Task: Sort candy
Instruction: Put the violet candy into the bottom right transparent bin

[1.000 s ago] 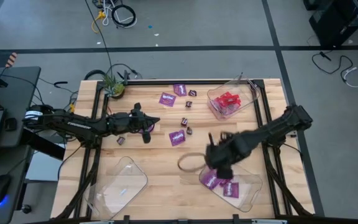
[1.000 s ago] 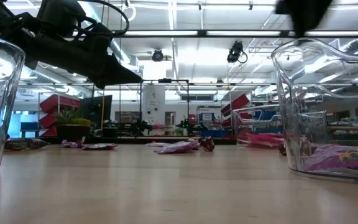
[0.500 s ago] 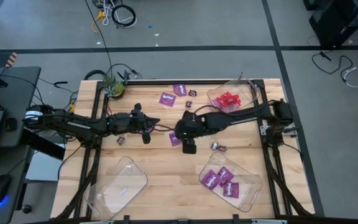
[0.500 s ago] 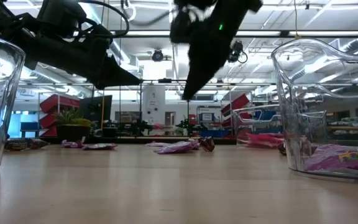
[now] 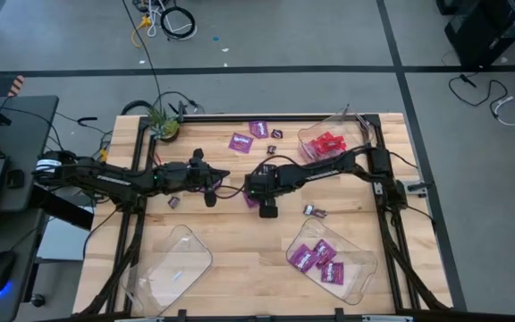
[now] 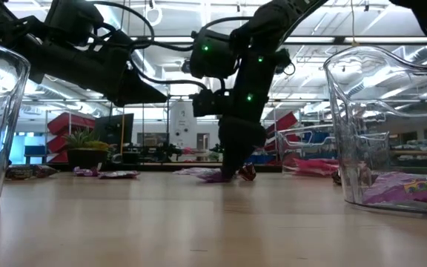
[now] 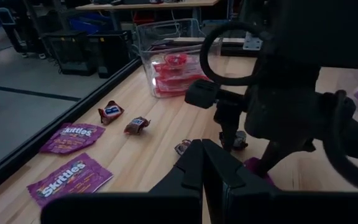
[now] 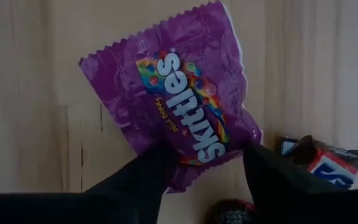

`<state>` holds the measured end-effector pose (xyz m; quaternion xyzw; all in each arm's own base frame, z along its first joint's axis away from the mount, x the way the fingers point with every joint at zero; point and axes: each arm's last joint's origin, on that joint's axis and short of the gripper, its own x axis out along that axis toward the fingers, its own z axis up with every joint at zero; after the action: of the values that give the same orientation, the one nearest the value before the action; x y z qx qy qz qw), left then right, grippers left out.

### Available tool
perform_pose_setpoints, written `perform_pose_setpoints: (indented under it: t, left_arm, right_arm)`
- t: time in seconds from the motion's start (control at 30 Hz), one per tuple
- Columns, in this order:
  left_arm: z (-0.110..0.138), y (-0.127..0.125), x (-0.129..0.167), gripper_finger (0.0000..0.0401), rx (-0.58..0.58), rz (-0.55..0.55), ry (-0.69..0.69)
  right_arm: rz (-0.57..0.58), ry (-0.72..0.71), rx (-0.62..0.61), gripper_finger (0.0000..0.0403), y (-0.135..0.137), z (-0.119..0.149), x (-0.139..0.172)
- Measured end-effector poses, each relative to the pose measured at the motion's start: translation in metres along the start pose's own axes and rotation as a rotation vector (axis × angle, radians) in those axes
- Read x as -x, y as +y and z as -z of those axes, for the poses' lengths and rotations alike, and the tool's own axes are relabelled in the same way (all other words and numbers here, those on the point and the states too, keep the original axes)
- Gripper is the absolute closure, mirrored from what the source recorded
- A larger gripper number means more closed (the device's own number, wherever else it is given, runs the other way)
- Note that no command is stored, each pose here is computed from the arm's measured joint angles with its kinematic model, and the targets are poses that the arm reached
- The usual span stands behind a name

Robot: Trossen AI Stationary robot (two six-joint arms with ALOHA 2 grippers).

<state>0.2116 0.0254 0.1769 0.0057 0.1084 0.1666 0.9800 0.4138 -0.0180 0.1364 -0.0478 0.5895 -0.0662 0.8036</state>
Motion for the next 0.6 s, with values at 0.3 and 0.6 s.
perform_pose_setpoints:
  t: [0.3,0.6]
  left_arm:
    - [0.0,0.0,0.0,0.0398,0.006,0.0,-0.002]
    - [-0.001,0.0,0.0,0.0398,0.008,0.0,-0.006]
  right_arm:
    - [0.001,-0.042,0.046,0.0386,-0.002,-0.003,0.012]
    - [-0.013,-0.115,0.021,0.04,0.004,-0.002,0.081]
